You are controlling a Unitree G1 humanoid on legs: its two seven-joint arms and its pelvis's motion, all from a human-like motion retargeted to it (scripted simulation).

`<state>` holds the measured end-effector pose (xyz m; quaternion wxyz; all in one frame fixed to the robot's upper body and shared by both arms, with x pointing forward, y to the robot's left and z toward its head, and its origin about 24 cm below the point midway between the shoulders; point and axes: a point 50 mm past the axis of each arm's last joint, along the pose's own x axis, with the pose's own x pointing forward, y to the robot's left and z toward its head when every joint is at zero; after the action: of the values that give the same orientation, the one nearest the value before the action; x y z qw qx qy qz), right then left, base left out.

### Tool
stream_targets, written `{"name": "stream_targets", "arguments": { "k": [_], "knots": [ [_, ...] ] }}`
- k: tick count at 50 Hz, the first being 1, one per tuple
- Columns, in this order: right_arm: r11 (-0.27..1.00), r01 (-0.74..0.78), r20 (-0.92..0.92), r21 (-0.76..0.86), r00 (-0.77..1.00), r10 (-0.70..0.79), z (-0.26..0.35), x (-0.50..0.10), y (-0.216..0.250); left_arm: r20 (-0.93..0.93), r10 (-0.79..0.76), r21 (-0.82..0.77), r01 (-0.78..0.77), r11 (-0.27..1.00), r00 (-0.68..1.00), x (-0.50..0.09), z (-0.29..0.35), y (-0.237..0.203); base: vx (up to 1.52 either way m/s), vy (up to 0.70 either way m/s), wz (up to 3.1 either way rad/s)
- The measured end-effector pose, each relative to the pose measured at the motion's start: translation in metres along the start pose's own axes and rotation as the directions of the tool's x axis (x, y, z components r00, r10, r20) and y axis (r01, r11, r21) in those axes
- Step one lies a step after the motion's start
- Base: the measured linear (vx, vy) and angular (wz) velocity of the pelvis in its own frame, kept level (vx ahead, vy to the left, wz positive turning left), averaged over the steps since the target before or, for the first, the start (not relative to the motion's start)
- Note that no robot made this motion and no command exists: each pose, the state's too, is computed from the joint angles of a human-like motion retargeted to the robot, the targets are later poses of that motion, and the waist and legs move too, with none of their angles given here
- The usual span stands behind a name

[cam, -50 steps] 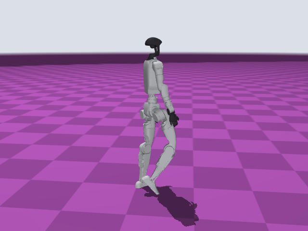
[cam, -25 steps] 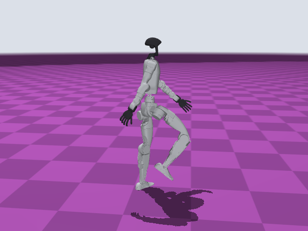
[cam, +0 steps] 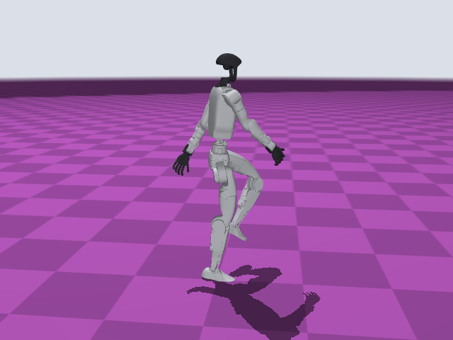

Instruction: In place motions

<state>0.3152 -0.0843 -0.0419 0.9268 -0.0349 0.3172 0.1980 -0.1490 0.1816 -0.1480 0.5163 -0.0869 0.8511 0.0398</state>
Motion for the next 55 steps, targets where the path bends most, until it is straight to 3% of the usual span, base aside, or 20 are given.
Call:
{"name": "stream_targets", "arguments": {
  "k": [5, 10, 13, 20, 27, 33, 38, 45, 51, 55],
  "knots": [
    [0.990, 0.004, 0.342, -0.142, 0.939, 0.045, 0.105, -0.009, 0.001, -0.188, -0.077, 0.086, 0.095, 0.992, 0.979, 0.002, -0.058, -0.001, -0.03, 0.07, -0.61],
    [0.931, 0.218, 0.443, -0.292, 0.894, -0.070, 0.147, -0.023, -0.019, -0.165, -0.124, 0.022, 0.129, 0.991, 0.979, 0.004, -0.053, -0.012, -0.08, 0.08, 0.07],
    [0.938, 0.220, 0.443, -0.268, 0.893, -0.083, 0.142, -0.023, -0.023, -0.090, -0.151, -0.019, 0.150, 0.989, 0.984, 0.004, -0.027, -0.018, -0.09, 0.12, 0.43],
    [0.988, 0.141, 0.242, -0.067, 0.963, -0.121, 0.044, -0.005, -0.014, 0.148, -0.132, -0.070, 0.144, 0.987, 0.980, -0.001, 0.036, -0.023, 0.05, 0.08, 0.61],
    [0.988, 0.112, -0.166, 0.106, 0.982, -0.093, -0.104, -0.023, 0.003, 0.255, -0.046, -0.070, 0.066, 0.995, 0.966, -0.010, 0.069, -0.009, 0.09, -0.05, 0.52],
    [0.962, 0.228, -0.464, 0.149, 0.875, -0.136, -0.201, -0.075, -0.006, 0.294, -0.033, -0.056, 0.052, 0.997, 0.955, -0.017, 0.090, -0.012, 0.04, -0.15, 0.79],
    [0.895, 0.399, -0.613, 0.201, 0.764, -0.203, -0.257, -0.127, -0.021, 0.402, -0.066, 0.065, 0.044, 0.997, 0.913, -0.039, 0.142, -0.021, -0.08, -0.19, 0.76],
    [0.793, 0.571, -0.871, 0.212, 0.478, -0.111, -0.336, -0.232, 0.001, 0.542, -0.106, 0.187, 0.004, 0.982, 0.834, -0.067, 0.193, -0.040, 0.37, -0.15, 0.21],
    [0.909, 0.411, -0.920, 0.069, 0.380, -0.101, -0.348, -0.262, 0.000, 0.733, -0.188, 0.142, 0.123, 0.982, 0.654, -0.138, 0.272, -0.067, 0.09, -0.02, 0.03],
    [0.960, 0.276, -0.956, 0.042, 0.291, -0.042, -0.355, -0.283, 0.005, 0.892, -0.193, 0.181, 0.066, 0.981, 0.409, -0.231, 0.333, -0.076, -0.08, 0.12, 0.97]
  ]
}}
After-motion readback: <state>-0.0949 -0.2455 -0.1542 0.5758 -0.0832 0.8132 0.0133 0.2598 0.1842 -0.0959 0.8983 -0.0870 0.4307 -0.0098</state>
